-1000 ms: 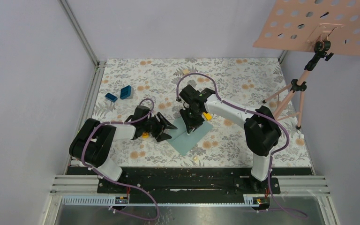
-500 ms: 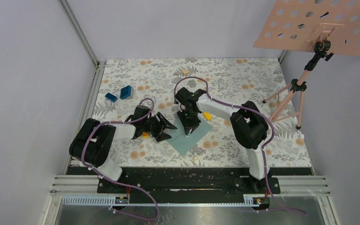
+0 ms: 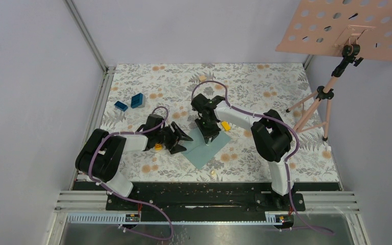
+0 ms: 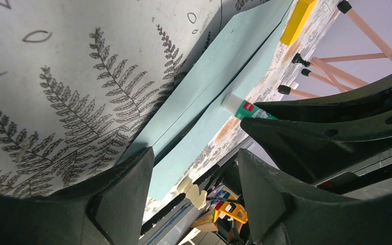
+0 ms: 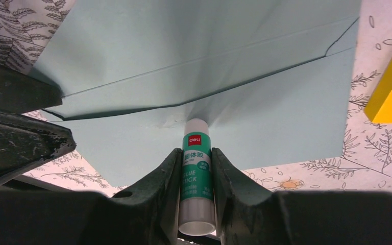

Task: Place the letter into the envelope and seal it
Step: Paint the envelope at the center of the board.

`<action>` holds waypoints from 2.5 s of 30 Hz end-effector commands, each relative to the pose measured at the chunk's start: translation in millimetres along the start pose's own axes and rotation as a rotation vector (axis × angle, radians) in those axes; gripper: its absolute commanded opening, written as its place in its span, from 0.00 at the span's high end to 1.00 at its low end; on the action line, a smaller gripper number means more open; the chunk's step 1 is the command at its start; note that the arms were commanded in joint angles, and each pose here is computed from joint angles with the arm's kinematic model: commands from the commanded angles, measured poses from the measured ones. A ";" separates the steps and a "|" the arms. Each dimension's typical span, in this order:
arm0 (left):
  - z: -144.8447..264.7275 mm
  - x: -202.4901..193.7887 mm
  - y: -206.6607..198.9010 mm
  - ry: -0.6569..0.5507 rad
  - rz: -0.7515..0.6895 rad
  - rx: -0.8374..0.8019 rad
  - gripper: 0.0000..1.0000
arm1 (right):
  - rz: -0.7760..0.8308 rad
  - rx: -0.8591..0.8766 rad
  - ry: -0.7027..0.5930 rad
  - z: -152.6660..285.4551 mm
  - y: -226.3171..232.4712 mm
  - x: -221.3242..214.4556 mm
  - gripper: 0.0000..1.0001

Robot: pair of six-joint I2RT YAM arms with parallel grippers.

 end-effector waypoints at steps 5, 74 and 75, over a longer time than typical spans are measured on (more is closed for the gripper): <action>3.7 5.5 -14.0 -0.013 -0.050 -0.052 0.37 | 0.017 -0.028 -0.011 1.4 5.4 1.5 1.00; -0.6 3.6 -3.4 0.020 -0.015 -0.072 0.37 | 0.010 0.057 -0.030 12.2 26.2 0.2 1.00; -0.6 3.6 -3.4 0.020 -0.014 -0.073 0.37 | 0.016 0.069 -0.031 12.6 31.4 0.8 1.00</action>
Point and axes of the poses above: each gripper's point midway between its finger pads, its own z axis back along the fingers, its own y axis along the line the jaws close on, x = y × z, the point moved 8 cm from there along z, back along the fingers, and after that the axes turned 4 degrees about -z, right-handed, at the moved point
